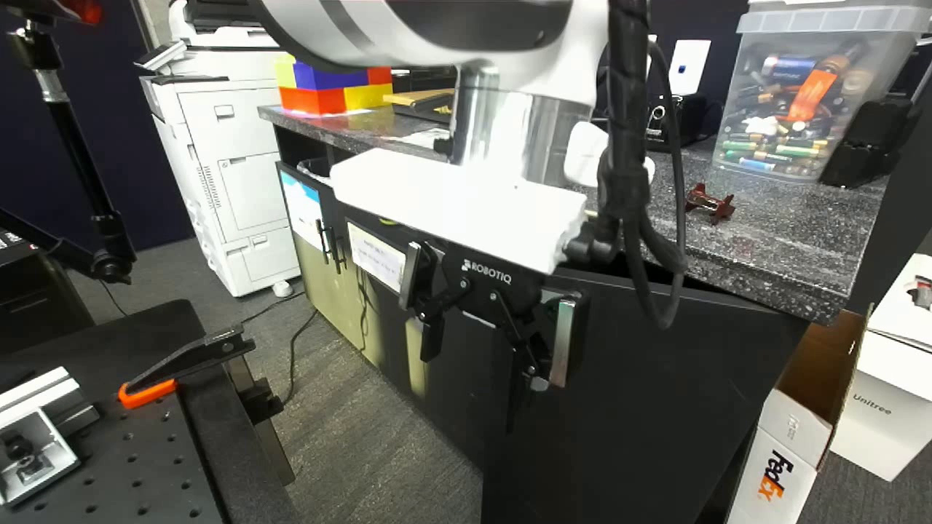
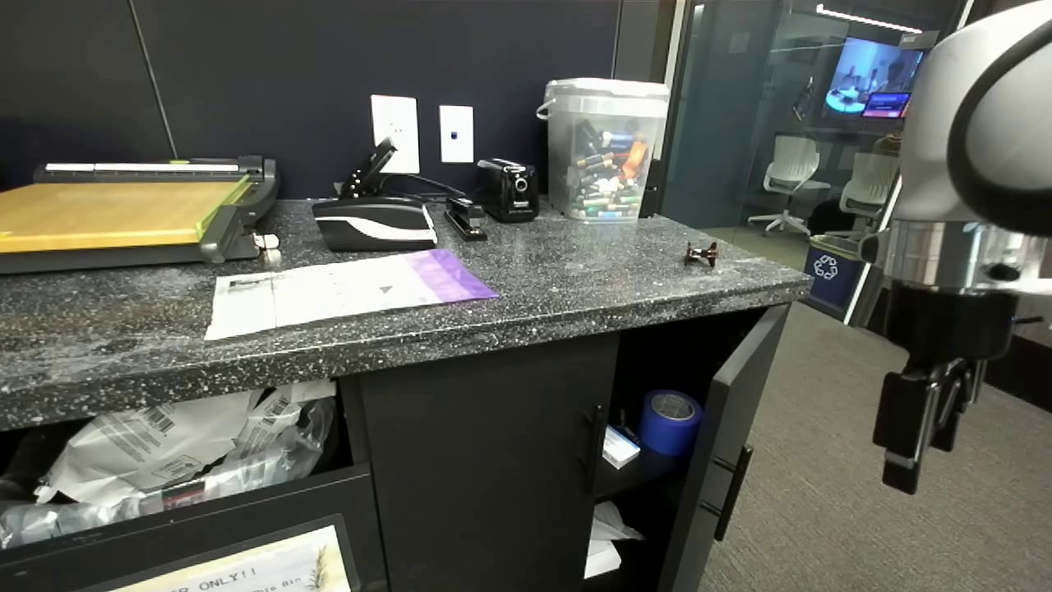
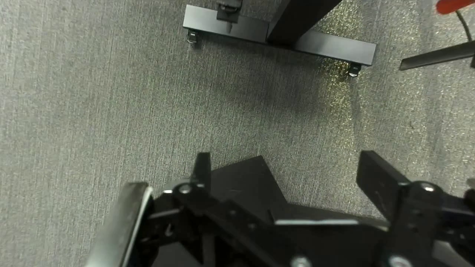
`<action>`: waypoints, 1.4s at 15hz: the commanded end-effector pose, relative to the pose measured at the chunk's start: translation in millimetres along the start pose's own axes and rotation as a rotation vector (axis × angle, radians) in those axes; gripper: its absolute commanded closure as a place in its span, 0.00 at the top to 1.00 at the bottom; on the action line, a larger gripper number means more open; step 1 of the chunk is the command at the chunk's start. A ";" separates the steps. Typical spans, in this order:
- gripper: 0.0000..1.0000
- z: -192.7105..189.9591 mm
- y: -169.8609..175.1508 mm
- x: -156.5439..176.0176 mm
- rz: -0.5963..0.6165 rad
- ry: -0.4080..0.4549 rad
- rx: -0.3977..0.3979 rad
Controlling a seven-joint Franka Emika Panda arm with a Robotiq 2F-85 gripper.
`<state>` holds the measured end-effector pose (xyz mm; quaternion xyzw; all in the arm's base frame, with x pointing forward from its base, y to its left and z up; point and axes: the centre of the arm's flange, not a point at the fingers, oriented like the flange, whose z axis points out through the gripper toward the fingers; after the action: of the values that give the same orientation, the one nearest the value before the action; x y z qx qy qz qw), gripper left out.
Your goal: Close the right bottom drawer door
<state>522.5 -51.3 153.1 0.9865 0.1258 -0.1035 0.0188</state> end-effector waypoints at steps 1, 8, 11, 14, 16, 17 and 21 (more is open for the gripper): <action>1.00 17.6 16.1 54.3 -0.021 0.038 -0.056; 1.00 34.1 18.8 110.9 -0.070 0.100 -0.097; 1.00 38.1 7.8 130.2 -0.085 0.181 -0.119; 1.00 40.5 -0.9 149.2 -0.098 0.260 -0.145; 1.00 41.3 -3.2 158.4 -0.097 0.303 -0.153; 1.00 41.6 -3.4 162.8 -0.098 0.319 -0.155; 1.00 52.2 -1.5 177.8 -0.083 0.383 -0.169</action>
<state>663.4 -12.2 80.2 0.9789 0.1825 0.0659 0.0638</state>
